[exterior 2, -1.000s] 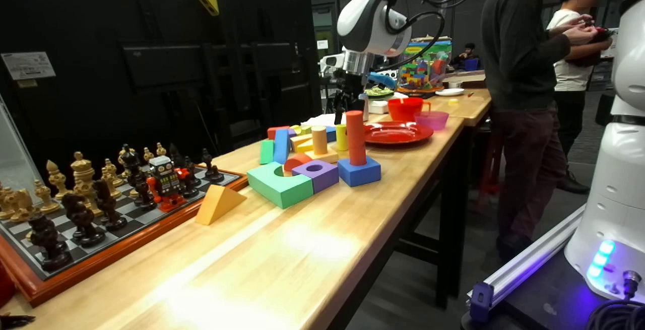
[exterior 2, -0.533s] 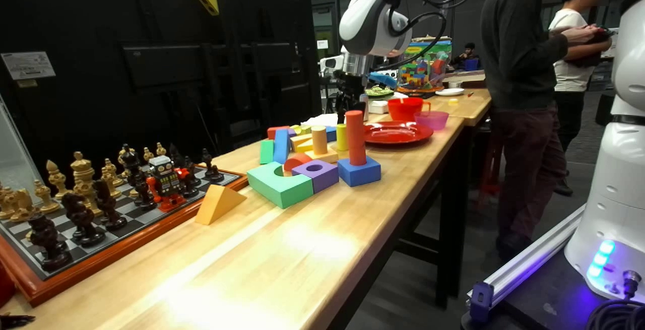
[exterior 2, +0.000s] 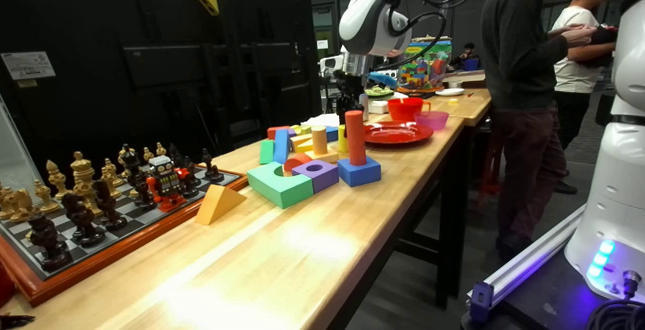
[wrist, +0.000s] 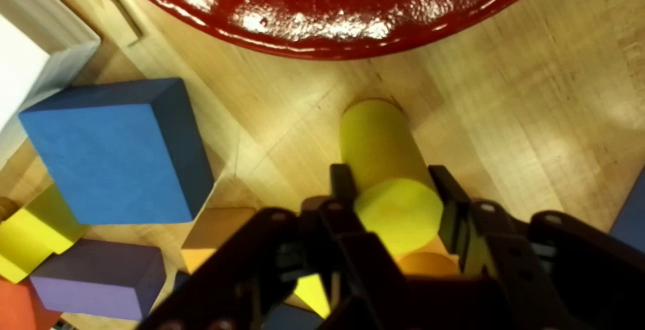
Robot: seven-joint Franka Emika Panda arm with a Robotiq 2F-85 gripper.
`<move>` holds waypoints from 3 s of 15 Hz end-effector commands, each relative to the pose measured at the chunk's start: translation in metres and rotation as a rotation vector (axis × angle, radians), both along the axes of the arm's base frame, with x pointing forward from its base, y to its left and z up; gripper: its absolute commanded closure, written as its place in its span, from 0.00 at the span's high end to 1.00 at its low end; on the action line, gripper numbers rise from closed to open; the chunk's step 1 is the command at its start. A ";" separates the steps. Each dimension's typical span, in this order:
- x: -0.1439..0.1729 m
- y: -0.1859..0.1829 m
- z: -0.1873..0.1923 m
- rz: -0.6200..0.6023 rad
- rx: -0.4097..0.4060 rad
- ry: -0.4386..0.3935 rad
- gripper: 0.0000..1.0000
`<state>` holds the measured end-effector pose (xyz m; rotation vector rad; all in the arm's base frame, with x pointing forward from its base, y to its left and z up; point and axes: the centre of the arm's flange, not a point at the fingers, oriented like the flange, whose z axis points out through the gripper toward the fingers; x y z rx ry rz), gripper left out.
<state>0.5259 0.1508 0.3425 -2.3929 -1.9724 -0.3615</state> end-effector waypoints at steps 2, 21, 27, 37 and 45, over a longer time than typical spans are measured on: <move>-0.007 0.002 0.009 0.013 -0.014 -0.012 0.16; -0.097 0.083 0.098 0.133 -0.179 -0.270 0.16; -0.122 0.118 0.106 0.222 -0.219 -0.363 0.16; -0.145 0.162 0.093 0.400 -0.175 -0.389 0.16; -0.160 0.187 0.091 0.482 -0.125 -0.253 0.16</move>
